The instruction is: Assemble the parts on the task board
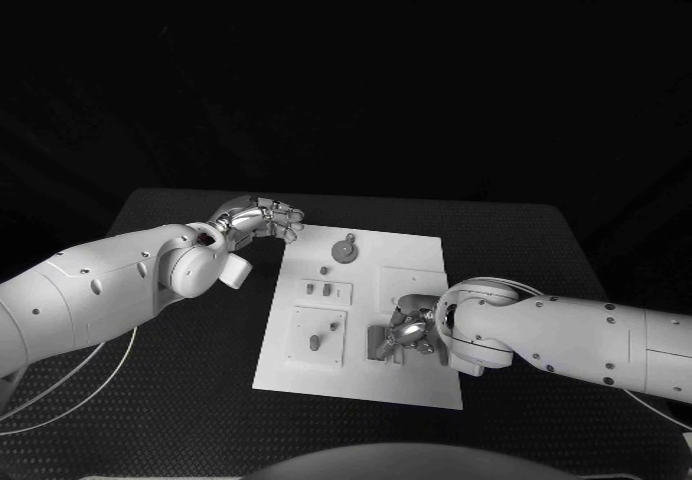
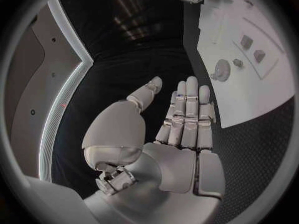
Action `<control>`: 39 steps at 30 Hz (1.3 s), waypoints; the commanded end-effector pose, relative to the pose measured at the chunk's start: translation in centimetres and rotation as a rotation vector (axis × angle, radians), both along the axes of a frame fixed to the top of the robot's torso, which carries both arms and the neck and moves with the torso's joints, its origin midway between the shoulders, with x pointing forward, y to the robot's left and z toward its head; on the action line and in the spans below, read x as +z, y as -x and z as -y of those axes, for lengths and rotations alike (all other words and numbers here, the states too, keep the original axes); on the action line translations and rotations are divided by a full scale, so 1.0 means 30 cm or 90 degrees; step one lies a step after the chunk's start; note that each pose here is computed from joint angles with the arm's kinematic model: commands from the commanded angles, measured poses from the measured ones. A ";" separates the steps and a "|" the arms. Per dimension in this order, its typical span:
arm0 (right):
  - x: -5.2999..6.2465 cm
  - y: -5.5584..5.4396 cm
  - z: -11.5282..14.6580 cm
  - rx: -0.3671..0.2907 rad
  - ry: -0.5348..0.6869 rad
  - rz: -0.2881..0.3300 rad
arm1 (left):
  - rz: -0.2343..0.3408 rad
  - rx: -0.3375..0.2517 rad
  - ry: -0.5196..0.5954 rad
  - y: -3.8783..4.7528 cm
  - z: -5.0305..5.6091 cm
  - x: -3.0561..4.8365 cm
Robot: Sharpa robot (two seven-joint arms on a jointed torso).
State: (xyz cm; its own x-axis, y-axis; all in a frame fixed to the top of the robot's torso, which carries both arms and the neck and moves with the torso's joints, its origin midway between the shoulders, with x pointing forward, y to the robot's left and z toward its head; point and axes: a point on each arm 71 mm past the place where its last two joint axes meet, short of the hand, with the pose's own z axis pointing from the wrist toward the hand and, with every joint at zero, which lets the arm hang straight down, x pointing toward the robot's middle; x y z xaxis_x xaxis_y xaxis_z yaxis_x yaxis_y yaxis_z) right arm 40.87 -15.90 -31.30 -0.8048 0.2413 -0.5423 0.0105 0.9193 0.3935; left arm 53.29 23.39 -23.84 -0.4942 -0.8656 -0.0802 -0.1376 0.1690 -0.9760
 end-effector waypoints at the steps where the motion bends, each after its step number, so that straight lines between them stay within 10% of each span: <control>1: -0.018 0.005 0.025 -0.002 0.022 -0.014 | 0.000 -0.009 0.008 0.002 0.007 0.004; 22: 0.149 -0.030 0.179 -0.093 -0.115 0.024 | -0.002 -0.005 0.005 0.001 -0.012 0.003; 39: 0.134 -0.053 0.375 -0.083 0.102 0.051 | 0.000 -0.006 0.007 0.001 -0.006 0.003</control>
